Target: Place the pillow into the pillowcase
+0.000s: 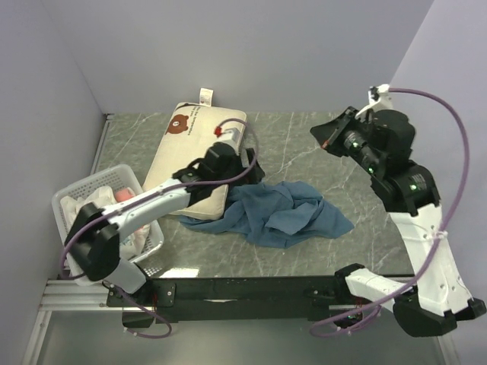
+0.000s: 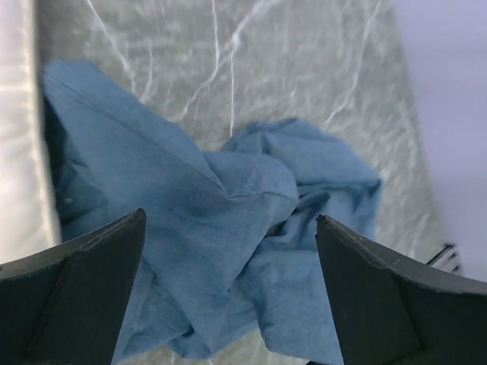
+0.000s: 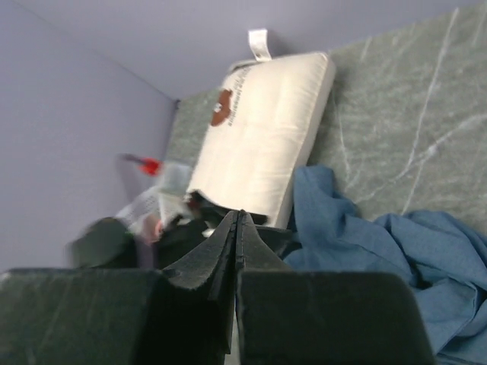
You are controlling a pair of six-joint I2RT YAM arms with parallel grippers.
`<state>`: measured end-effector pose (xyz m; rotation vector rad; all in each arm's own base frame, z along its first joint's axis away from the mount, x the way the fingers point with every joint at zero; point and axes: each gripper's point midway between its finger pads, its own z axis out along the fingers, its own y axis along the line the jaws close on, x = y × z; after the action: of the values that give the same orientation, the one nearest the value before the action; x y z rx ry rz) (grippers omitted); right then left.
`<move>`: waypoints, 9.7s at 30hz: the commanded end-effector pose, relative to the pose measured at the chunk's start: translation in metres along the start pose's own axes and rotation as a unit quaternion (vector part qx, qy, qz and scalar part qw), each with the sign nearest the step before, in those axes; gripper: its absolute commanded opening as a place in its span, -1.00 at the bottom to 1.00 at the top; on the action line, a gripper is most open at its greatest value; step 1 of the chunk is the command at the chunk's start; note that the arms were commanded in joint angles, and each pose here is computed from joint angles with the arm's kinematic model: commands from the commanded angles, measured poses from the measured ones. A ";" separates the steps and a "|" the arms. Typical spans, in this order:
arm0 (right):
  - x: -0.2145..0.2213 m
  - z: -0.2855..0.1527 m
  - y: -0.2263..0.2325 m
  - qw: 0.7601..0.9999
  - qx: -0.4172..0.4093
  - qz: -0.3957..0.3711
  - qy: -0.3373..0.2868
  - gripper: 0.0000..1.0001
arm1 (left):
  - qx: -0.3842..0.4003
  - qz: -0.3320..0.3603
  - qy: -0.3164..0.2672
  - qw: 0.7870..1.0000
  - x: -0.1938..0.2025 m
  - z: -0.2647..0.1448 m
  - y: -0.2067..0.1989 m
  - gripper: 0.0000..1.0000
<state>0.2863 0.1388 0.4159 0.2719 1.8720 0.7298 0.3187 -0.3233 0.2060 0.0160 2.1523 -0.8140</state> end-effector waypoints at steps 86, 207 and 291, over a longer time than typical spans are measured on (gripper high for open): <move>-0.149 -0.124 -0.052 0.921 0.242 -0.025 -0.304 -1.00 | 0.005 0.012 -0.304 0.953 -0.235 -0.191 -0.062 -0.98; 0.222 0.104 -0.218 0.953 0.250 -0.006 0.172 -0.70 | -0.226 -0.210 -0.253 0.917 -0.212 -0.045 0.186 -0.98; 0.233 0.164 -0.123 0.926 0.167 -0.147 0.304 -1.00 | -0.213 -0.035 -0.333 0.918 -0.154 -0.118 0.120 0.99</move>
<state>0.3510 0.2192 0.1077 -0.0231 2.6181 0.2695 0.3702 -0.0990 0.2787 -0.9582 1.4758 -0.4242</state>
